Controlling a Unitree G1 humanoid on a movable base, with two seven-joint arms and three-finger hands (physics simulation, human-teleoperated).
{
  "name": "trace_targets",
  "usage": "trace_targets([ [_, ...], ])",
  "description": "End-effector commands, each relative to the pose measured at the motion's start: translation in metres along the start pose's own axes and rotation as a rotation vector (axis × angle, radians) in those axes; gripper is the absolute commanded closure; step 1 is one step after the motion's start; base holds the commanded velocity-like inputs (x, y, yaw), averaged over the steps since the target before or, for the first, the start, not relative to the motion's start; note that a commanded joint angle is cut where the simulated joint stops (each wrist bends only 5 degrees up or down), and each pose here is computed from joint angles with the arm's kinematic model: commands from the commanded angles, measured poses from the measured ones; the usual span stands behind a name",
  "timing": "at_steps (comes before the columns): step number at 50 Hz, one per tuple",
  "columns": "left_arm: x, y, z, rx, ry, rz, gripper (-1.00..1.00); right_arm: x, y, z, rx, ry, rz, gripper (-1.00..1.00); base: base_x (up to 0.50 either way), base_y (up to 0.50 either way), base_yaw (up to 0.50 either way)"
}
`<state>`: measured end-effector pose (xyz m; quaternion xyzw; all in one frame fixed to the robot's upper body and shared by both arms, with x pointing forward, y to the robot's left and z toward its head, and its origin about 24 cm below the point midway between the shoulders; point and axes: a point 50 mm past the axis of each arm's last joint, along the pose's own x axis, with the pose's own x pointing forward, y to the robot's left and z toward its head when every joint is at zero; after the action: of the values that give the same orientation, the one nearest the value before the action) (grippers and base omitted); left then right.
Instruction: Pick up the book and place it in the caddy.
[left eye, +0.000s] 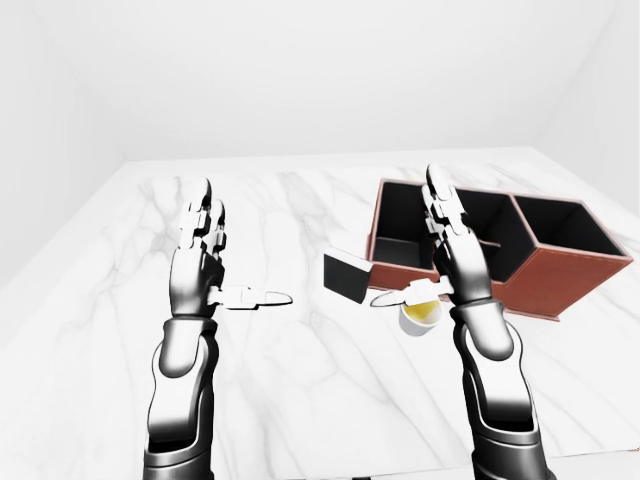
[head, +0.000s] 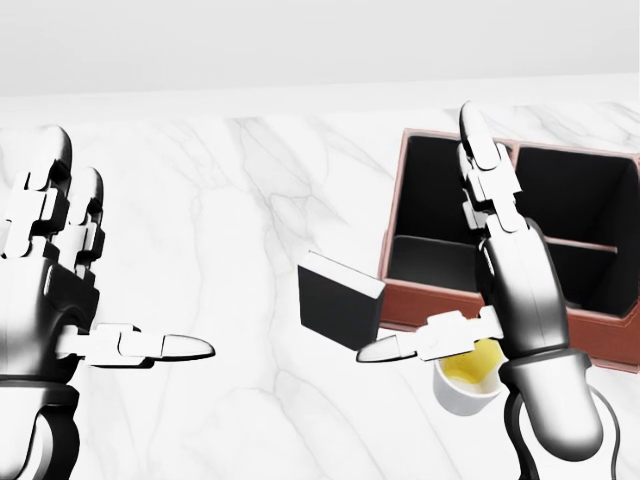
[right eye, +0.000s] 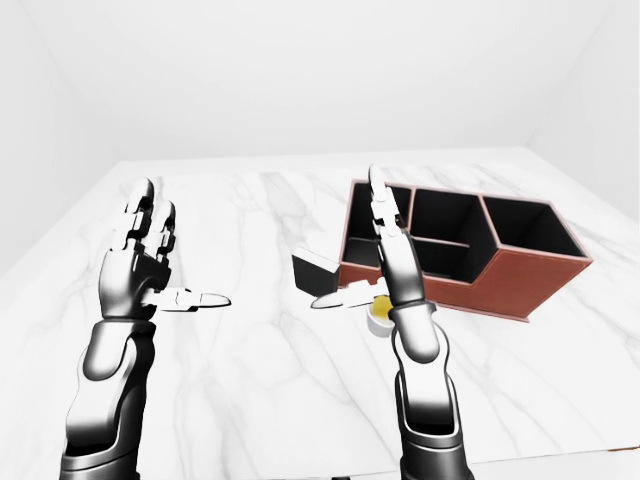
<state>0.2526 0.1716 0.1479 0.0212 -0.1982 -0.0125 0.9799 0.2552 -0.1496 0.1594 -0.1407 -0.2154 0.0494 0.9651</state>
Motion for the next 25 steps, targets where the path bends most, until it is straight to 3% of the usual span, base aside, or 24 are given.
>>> trace_targets([
  [1, 0.000, 0.000, 0.000, -0.001, 0.001, 0.000, -1.00, -0.001, 0.000, -0.001, 0.002, 0.006, 0.003, -1.00, 0.19, -0.01, 0.00],
  [25, -0.001, 0.003, -0.001, -0.003, 0.005, 0.006, -1.00, 0.007, 0.012, 0.000, -0.070, 0.007, -0.006, -1.00, 0.04, 0.00, 0.00],
])
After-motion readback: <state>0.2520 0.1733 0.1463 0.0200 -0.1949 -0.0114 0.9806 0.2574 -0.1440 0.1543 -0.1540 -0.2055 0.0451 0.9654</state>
